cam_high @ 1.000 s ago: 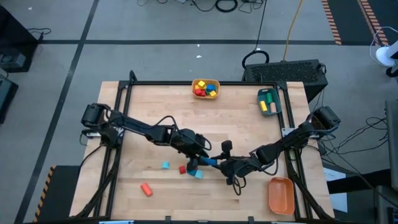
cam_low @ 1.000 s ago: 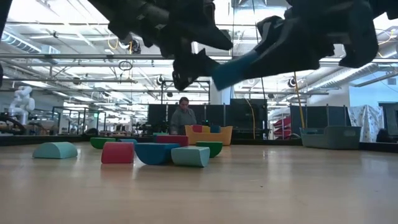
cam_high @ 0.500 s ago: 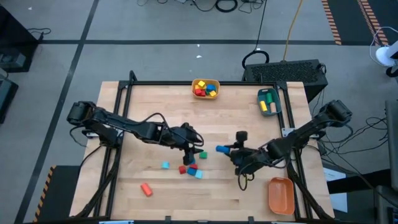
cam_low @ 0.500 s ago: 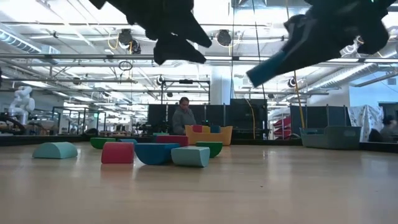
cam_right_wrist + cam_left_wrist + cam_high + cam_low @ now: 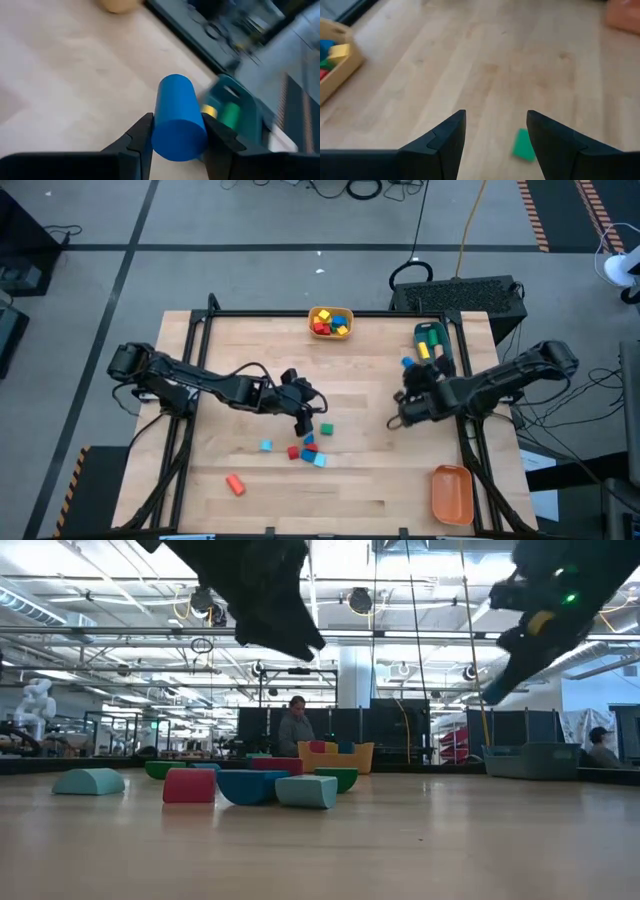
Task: Sort blocks by size
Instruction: Put the blue cylindrical block into the blue bin
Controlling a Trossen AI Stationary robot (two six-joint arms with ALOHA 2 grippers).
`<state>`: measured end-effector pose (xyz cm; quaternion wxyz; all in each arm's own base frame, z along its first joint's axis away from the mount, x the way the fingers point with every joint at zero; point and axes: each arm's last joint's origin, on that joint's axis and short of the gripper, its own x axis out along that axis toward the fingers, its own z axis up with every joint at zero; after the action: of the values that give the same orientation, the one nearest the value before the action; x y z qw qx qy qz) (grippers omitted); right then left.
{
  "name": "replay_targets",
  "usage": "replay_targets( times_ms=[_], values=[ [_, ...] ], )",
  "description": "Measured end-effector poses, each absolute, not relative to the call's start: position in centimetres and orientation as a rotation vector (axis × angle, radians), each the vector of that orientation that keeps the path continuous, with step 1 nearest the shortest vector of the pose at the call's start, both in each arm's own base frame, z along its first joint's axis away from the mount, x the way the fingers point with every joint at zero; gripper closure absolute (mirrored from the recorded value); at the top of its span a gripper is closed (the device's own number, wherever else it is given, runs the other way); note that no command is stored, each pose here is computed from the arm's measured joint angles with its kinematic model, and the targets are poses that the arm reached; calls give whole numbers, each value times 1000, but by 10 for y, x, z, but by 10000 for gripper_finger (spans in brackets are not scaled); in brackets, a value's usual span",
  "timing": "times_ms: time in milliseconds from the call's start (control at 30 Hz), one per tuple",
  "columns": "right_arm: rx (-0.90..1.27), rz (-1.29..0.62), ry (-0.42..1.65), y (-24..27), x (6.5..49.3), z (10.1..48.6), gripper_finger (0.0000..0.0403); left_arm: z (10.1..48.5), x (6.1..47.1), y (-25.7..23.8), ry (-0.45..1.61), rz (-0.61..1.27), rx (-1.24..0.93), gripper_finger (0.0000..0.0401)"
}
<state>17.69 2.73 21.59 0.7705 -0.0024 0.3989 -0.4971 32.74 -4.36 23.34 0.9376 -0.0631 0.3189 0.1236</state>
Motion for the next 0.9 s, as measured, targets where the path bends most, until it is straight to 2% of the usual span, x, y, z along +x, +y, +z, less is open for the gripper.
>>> replay_targets(
  times_ms=[200,433,633,900],
  values=[
    [53,-1264,919,-7,175,216,290,231,326,-40,676,285,-112,191],
    [116,-1385,1037,-54,172,211,290,228,324,-39,702,248,-3,191],
    [271,-1334,1108,-89,168,195,286,224,322,-35,741,244,49,191],
    [322,-1390,1114,-118,157,194,284,225,324,-27,738,250,82,191]
  ],
)
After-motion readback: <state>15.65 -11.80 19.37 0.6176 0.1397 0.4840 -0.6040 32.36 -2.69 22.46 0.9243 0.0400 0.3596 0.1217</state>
